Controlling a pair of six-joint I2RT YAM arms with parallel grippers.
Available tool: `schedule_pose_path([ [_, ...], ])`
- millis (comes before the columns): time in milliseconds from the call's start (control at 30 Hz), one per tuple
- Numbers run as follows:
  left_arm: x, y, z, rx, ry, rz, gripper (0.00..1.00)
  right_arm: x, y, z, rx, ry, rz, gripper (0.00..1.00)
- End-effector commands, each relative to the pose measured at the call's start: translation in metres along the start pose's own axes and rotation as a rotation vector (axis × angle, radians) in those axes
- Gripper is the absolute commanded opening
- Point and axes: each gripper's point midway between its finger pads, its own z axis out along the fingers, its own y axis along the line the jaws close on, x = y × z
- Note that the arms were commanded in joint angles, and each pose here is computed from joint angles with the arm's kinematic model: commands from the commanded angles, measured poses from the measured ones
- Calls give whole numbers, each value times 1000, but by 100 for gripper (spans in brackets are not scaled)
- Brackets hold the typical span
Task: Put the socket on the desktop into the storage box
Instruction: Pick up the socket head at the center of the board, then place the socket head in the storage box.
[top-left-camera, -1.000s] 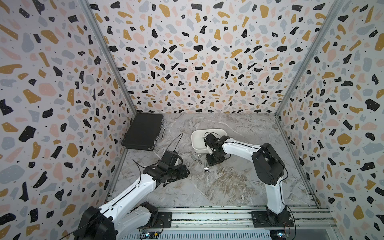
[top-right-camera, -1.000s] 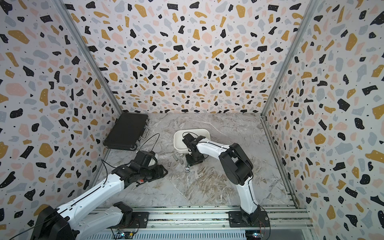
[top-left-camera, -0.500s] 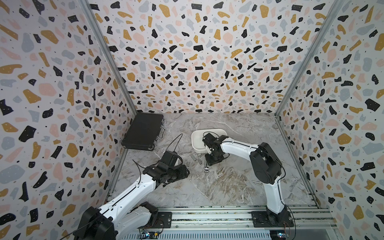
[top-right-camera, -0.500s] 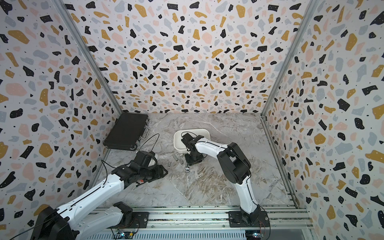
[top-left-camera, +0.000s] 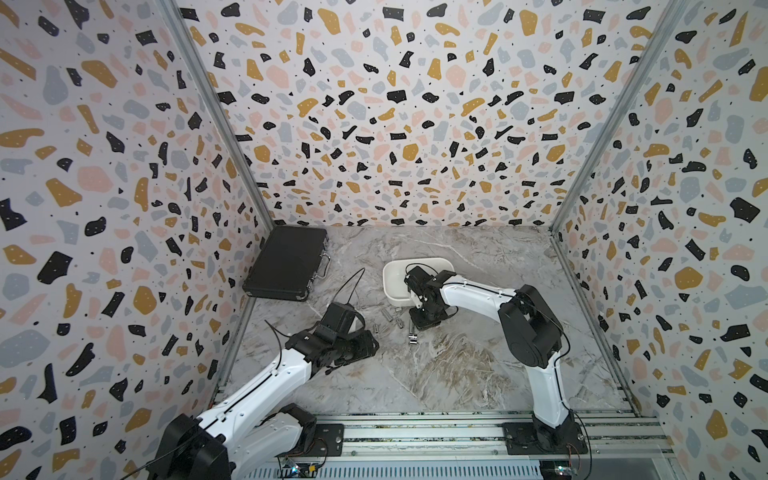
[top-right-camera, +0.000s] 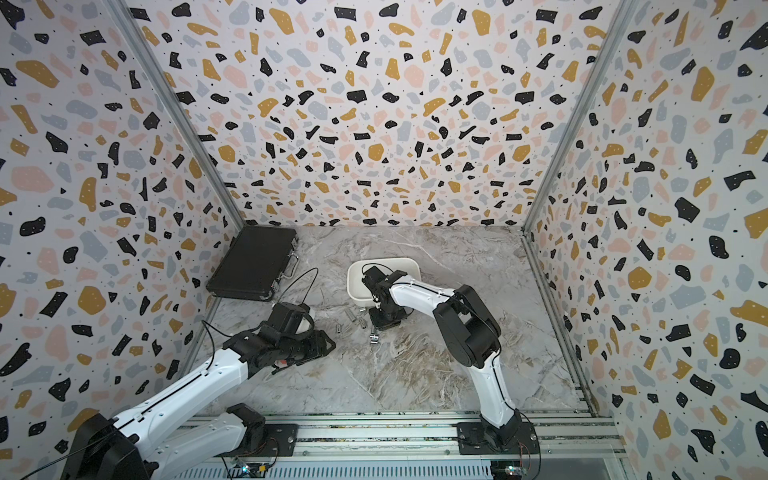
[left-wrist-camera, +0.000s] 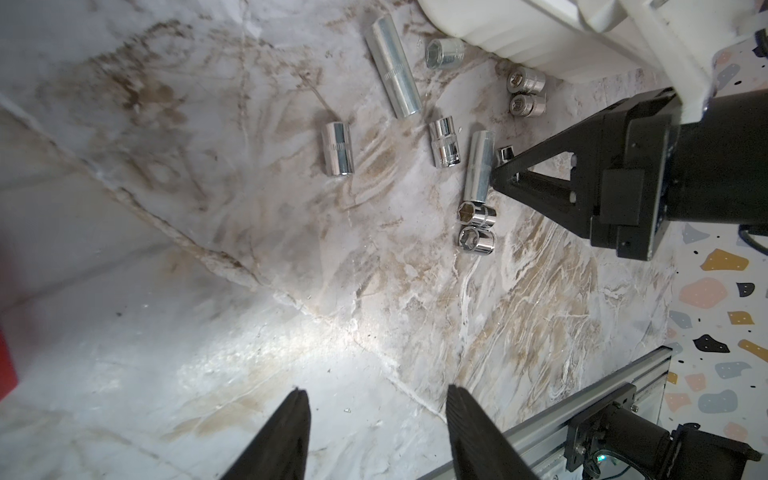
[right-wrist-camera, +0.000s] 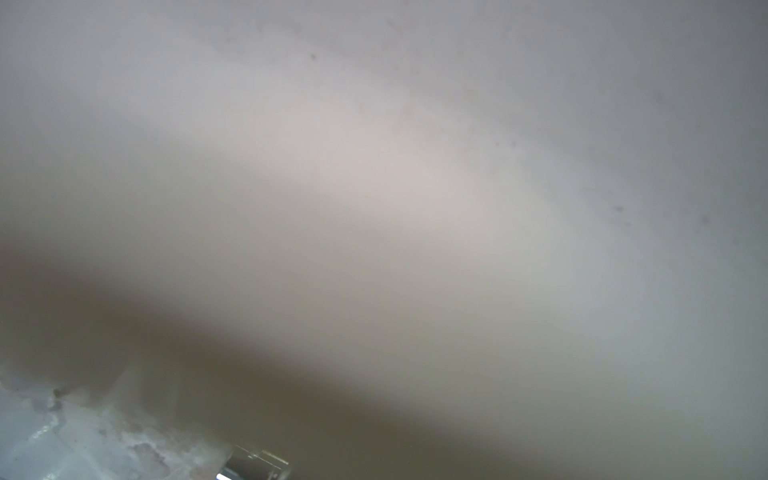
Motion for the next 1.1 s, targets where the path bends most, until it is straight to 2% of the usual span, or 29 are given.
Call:
schedule_pose_path([
  [0, -5, -3, -1, 22, -25, -3, 57, 5, 2, -13, 6, -1, -3, 15],
  [500, -21, -20, -3, 64, -50, 10, 57, -3, 2, -68, -12, -107, 11, 16],
  [800, -39, -37, -6, 82, -76, 30, 57, -29, -17, -99, -3, -168, 50, 16],
  [1067, -52, -47, -7, 85, -90, 43, 56, -61, -43, -111, -1, -201, 127, 16],
])
